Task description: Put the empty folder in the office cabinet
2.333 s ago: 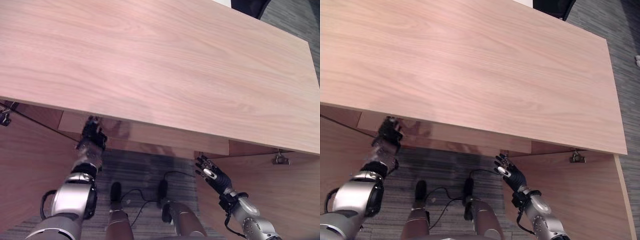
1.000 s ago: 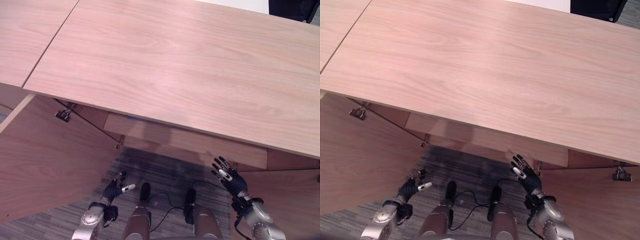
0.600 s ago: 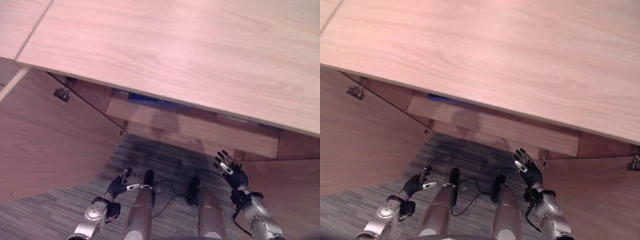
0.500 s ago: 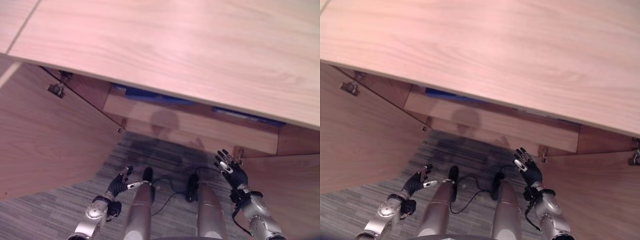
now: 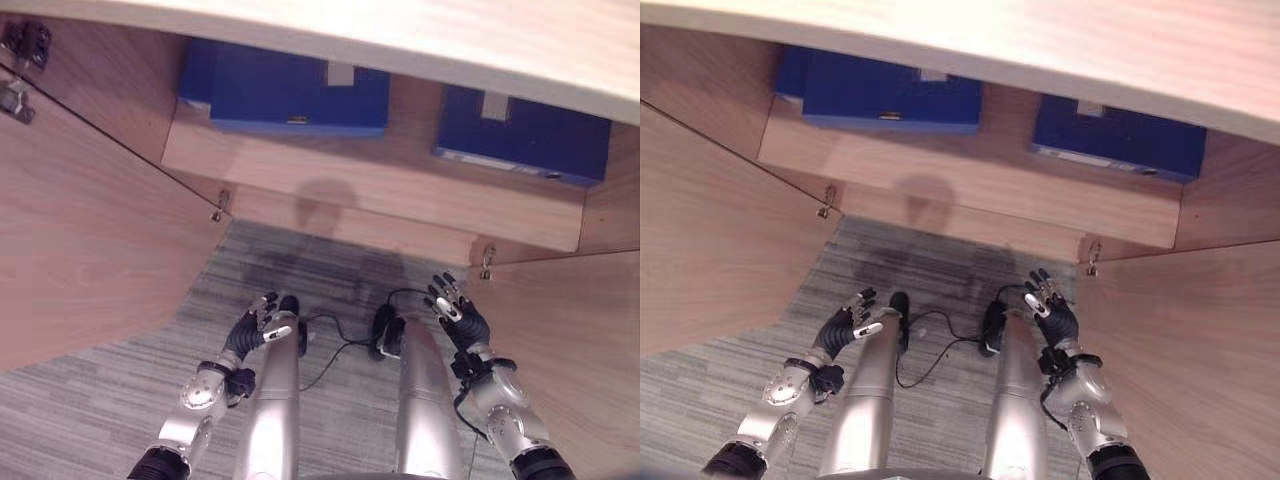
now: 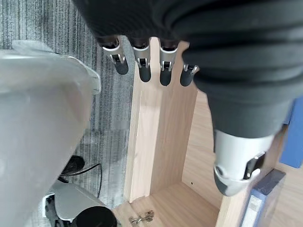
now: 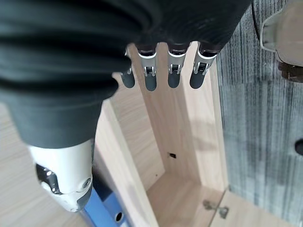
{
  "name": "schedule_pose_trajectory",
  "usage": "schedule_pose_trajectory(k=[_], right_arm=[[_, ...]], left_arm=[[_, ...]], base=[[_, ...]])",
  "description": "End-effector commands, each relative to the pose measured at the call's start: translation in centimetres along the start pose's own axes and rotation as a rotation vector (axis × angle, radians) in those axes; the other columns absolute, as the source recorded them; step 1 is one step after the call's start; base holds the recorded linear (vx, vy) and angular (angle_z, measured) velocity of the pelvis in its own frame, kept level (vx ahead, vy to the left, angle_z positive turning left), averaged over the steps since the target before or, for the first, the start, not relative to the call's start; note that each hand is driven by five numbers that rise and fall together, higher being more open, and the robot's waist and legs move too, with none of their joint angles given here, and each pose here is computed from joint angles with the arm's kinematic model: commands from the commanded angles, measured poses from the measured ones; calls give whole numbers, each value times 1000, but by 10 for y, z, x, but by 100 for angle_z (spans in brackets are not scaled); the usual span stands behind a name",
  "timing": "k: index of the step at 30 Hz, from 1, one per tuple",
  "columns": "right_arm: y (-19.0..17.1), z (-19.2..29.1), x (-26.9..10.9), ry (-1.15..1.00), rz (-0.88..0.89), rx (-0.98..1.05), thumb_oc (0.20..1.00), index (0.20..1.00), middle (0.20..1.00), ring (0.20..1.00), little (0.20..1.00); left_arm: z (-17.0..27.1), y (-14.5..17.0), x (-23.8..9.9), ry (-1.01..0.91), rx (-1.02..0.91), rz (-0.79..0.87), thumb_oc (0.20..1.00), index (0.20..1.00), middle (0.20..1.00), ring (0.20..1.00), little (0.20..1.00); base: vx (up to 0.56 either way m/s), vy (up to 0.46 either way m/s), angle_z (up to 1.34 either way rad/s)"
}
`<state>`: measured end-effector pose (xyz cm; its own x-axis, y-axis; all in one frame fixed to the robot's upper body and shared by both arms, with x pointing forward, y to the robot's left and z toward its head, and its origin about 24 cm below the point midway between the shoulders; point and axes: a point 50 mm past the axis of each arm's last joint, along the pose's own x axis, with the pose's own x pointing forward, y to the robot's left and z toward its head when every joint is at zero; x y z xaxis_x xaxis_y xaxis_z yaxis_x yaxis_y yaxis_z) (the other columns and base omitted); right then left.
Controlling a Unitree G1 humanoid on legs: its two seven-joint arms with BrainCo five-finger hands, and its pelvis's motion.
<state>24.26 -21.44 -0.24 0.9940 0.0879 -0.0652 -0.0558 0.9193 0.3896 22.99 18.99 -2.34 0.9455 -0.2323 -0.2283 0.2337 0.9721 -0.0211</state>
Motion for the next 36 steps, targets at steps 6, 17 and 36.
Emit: schedule_pose_trajectory(k=[6, 17, 36], right_arm=[[-3, 11, -13, -74, -16, 3, 1000, 1000, 1000, 1000, 1000], [-12, 2, -19, -30, -49, -12, 1000, 1000, 1000, 1000, 1000], [-38, 6, -42, 51, -13, -101, 1000, 1000, 1000, 1000, 1000]], left_arm=[[8, -2, -4, -58, -7, 3, 1000, 1000, 1000, 1000, 1000], [36, 8, -6, -163, 103, 2, 1000, 1000, 1000, 1000, 1000], [155, 85, -83, -221, 1071, -5, 200, 200, 200, 200, 200]], base=[[69, -32, 6], [9, -4, 1], [1, -14, 3]])
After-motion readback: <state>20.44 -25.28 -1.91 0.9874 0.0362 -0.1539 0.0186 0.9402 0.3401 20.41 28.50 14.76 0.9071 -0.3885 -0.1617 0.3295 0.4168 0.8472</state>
